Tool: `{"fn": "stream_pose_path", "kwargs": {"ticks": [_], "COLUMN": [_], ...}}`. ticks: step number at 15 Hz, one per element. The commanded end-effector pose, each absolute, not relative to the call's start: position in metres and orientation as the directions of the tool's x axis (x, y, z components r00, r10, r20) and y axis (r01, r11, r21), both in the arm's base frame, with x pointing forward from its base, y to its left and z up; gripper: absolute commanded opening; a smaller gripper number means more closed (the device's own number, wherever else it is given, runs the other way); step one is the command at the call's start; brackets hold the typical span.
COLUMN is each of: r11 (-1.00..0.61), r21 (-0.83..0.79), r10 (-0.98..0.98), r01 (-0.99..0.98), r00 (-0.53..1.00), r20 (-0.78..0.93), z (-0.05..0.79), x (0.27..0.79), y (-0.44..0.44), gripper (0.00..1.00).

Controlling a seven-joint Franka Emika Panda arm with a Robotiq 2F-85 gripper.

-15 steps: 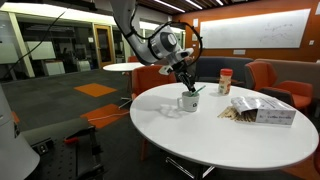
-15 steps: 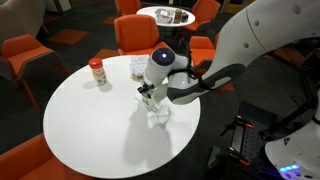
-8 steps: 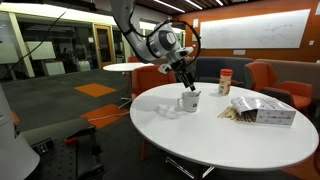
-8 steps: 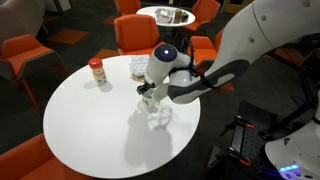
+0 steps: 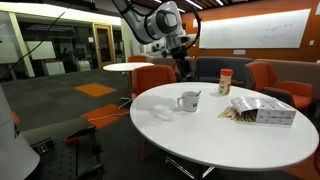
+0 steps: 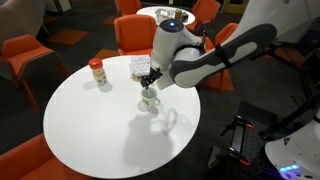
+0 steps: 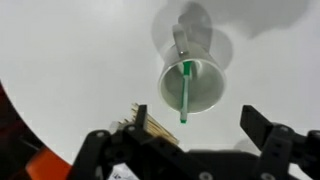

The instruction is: Pick up the pen and put it in the white mug

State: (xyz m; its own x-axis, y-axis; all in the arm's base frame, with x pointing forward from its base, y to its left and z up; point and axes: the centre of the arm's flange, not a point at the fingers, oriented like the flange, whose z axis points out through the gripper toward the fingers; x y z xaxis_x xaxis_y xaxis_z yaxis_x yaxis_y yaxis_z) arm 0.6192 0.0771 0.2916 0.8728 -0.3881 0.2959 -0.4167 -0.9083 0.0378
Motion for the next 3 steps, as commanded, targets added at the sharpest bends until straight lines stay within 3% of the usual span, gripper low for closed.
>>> {"fn": "stream_pose_path", "kwargs": {"ticks": [1, 3], "r11": [-0.912, -0.924], "r21": [0.052, 0.063], "r10": [-0.386, -0.354], "r01": [-0.408, -0.378], "r00": [0.892, 0.904], "r20": [0.236, 0.238], "z": [0.32, 0.33], "x": [0.608, 0.604], "y": [0.065, 0.062], "gripper": [1.0, 1.0]}}
